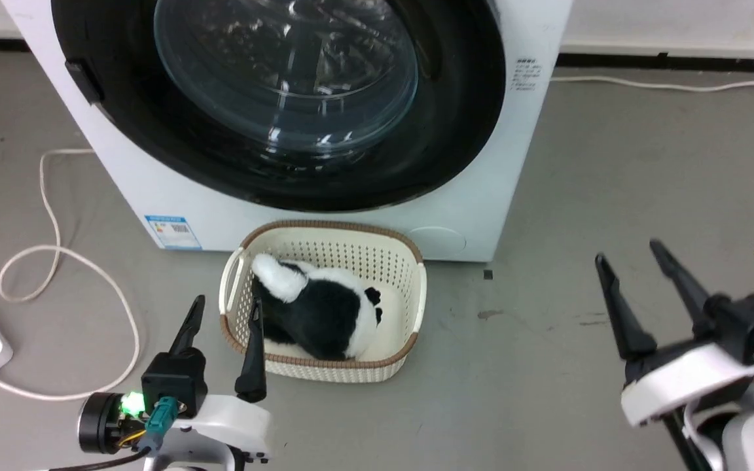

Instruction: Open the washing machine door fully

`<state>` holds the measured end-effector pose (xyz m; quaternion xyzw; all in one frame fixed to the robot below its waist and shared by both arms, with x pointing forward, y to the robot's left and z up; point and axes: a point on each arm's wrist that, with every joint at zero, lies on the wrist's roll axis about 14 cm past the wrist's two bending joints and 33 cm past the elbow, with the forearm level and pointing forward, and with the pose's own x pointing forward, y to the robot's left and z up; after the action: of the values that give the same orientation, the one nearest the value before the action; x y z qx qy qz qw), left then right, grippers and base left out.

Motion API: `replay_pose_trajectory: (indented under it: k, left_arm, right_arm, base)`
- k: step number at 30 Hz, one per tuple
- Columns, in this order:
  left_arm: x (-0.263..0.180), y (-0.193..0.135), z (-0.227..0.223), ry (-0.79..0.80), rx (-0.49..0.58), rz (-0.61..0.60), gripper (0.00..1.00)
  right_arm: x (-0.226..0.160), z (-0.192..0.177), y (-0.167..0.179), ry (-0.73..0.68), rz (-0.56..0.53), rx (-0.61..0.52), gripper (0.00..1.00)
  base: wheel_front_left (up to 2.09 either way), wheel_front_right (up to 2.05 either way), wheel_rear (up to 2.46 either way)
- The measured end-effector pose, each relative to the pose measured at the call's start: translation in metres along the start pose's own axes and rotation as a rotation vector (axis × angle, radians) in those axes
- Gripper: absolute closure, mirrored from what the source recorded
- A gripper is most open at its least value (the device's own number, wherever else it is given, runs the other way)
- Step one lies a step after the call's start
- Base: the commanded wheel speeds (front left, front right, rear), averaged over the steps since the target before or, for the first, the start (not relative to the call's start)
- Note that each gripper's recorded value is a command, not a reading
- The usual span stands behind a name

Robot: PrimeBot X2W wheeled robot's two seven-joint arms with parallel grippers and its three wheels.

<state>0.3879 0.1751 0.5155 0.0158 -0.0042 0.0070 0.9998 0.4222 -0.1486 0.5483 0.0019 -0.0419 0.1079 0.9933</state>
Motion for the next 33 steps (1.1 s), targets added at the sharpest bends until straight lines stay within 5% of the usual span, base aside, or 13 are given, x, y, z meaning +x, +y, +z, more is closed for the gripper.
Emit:
replay_pose_trajectory:
  k: [7, 8, 9, 10, 33]
  left_arm:
    - [0.004, 0.001, -0.004, 0.002, 0.003, 0.011, 0.00]
    - [0.004, 0.002, -0.004, 0.000, 0.002, 0.013, 0.00]
    - [0.004, 0.002, -0.004, -0.001, 0.001, 0.016, 0.00]
    - [0.004, 0.003, -0.005, 0.000, 0.000, 0.019, 0.00]
    - [0.014, 0.011, -0.018, 0.010, 0.004, 0.063, 0.00]
  right_arm:
    - [0.028, 0.014, 0.004, -0.040, 0.039, 0.033, 0.00]
    - [0.032, 0.015, 0.005, -0.045, 0.043, 0.042, 0.23]
    - [0.036, 0.016, 0.006, -0.048, 0.047, 0.051, 0.91]
    - [0.040, 0.017, 0.006, -0.049, 0.051, 0.060, 1.00]
    - [0.141, 0.013, -0.006, 0.007, 0.019, 0.482, 1.00]
  base:
    - [0.00, 0.00, 0.00]
    - [0.00, 0.00, 0.00]
    - [0.00, 0.00, 0.00]
    - [0.00, 0.00, 0.00]
    - [0.00, 0.00, 0.00]
